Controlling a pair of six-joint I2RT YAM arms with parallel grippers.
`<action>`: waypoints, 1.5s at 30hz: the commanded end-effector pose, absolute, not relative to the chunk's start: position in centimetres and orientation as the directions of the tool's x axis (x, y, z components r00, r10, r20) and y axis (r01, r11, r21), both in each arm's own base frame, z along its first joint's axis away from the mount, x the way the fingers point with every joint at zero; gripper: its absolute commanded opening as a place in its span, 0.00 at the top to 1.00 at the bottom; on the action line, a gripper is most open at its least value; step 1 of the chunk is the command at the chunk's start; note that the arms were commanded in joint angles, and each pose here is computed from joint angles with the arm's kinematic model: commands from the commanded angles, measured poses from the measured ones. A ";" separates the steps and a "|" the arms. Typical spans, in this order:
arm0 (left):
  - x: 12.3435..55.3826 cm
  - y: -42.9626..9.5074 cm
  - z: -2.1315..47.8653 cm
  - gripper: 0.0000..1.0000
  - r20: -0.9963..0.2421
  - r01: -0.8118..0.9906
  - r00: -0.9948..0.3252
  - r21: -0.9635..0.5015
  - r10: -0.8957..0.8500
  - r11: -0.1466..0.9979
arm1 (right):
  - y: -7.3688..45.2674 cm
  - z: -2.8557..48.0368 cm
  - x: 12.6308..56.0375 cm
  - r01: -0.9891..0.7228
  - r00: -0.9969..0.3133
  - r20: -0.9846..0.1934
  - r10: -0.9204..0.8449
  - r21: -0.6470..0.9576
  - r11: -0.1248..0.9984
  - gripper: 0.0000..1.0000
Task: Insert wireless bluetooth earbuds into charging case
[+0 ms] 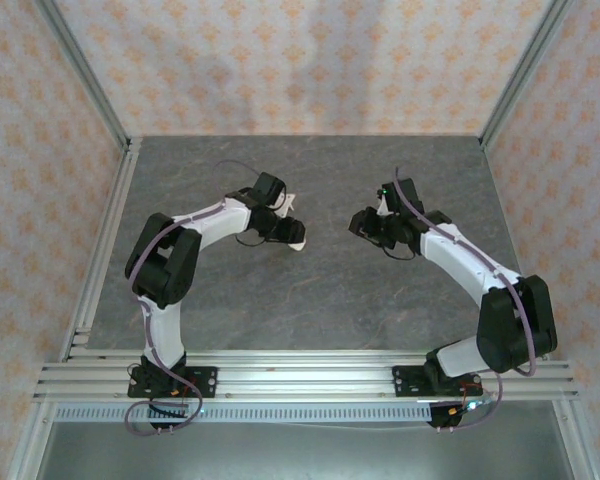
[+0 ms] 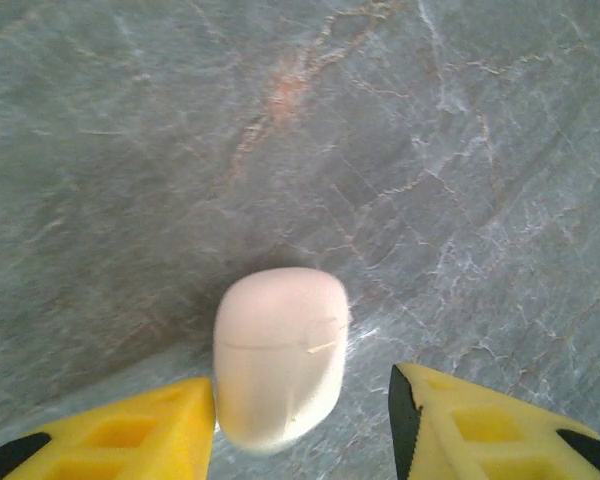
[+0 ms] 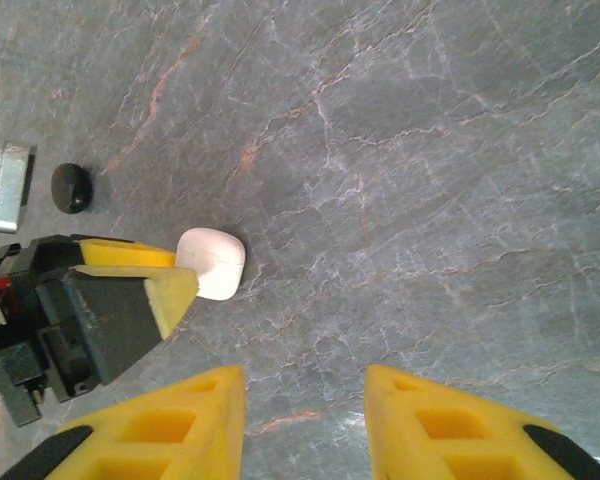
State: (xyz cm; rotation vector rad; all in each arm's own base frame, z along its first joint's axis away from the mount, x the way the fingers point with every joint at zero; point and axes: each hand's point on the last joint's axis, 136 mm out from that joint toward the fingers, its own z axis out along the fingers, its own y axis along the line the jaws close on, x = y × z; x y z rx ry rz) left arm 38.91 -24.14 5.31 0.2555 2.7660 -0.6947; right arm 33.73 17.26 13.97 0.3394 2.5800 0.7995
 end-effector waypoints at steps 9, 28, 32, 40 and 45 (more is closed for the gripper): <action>40.2 -19.7 12.1 0.48 -0.418 0.307 -0.889 -0.249 0.184 0.918 | 12.0 17.4 34.5 0.110 -0.796 -0.502 0.337 0.427 0.898 0.56; 36.4 -3.0 22.5 0.00 -0.871 -0.030 -0.480 0.138 0.107 0.990 | -2.6 17.9 32.9 0.474 -0.346 -0.930 0.120 -0.063 0.878 0.01; 35.1 -0.1 19.1 0.00 -0.899 -0.161 -0.433 0.142 0.059 0.977 | -2.6 15.8 33.2 0.457 -0.351 -0.934 0.068 -0.108 0.883 0.01; 34.6 1.6 15.1 0.00 -0.937 -0.226 -0.349 0.081 -0.003 0.971 | -1.9 13.0 34.1 0.422 -0.290 -0.955 0.069 -0.063 0.904 0.01; 34.8 2.3 14.1 0.00 -0.944 -0.240 -0.329 0.084 0.000 0.967 | -2.3 13.4 35.1 0.414 -0.220 -0.971 0.094 -0.006 0.910 0.00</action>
